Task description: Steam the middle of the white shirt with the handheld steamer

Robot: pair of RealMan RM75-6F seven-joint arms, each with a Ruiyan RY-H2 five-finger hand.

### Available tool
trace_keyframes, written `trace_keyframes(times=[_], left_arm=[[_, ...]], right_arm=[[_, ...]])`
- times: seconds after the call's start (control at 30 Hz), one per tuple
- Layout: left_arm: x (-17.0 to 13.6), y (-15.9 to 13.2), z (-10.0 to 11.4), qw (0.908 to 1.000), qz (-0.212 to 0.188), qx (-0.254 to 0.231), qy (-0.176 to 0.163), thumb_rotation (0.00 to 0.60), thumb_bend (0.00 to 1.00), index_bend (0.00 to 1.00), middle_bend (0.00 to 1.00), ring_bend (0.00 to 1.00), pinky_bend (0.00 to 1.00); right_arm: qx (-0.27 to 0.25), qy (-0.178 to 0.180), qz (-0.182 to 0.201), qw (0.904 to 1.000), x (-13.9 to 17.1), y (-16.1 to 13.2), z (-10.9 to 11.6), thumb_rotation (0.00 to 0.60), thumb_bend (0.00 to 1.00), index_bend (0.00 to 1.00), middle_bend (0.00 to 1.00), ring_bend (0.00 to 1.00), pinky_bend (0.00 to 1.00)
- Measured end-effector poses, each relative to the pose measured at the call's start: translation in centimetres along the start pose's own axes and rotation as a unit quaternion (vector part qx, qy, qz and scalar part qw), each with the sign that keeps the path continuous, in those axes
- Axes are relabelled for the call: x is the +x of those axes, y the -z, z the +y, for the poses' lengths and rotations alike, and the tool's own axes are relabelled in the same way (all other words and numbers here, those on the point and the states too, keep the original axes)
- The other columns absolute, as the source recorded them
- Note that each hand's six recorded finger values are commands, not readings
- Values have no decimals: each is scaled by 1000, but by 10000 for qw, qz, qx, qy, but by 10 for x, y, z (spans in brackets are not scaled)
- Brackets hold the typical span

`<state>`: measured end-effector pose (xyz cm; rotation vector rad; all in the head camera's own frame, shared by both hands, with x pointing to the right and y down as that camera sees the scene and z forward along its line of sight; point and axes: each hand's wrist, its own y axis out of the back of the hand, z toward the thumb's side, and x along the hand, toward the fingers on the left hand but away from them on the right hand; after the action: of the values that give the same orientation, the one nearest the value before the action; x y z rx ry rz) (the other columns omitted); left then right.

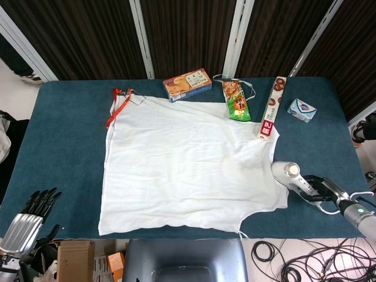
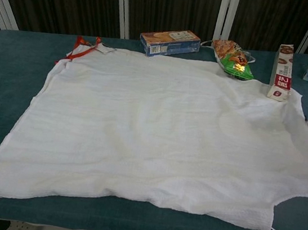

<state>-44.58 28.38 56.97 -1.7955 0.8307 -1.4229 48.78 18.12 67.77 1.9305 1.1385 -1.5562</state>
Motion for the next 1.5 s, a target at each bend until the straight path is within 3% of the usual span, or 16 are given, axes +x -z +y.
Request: trace_keyframes(times=[0.5, 0.7, 0.9, 1.3, 1.5], left_arm=[[1, 0, -1, 10000, 10, 4, 22, 600, 389, 0, 30, 10, 0], [2, 0, -2, 10000, -3, -8, 49, 600, 388, 0, 31, 11, 0], [1, 2, -1, 10000, 23, -11, 18, 600, 389, 0, 31, 11, 0], [2, 0, -1, 10000, -19, -13, 36, 600, 390, 0, 31, 11, 0], [5, -3, -2, 10000, -52, 0, 48, 600, 389, 0, 31, 11, 0]], right_arm=[[146, -40, -39, 9999, -10, -10, -4, 600, 547, 635, 544, 570, 747], [64, 66, -74, 9999, -20, -11, -7, 600, 582, 801, 705, 721, 871], [-93, 235, 94, 9996, -26, -19, -6, 600, 690, 988, 890, 910, 1000], [551, 877, 576, 9930, 2, -35, 18, 600, 783, 1000, 942, 966, 1000], [1073, 911, 783, 9869, 5, -66, 7, 600, 787, 1000, 944, 967, 1000]])
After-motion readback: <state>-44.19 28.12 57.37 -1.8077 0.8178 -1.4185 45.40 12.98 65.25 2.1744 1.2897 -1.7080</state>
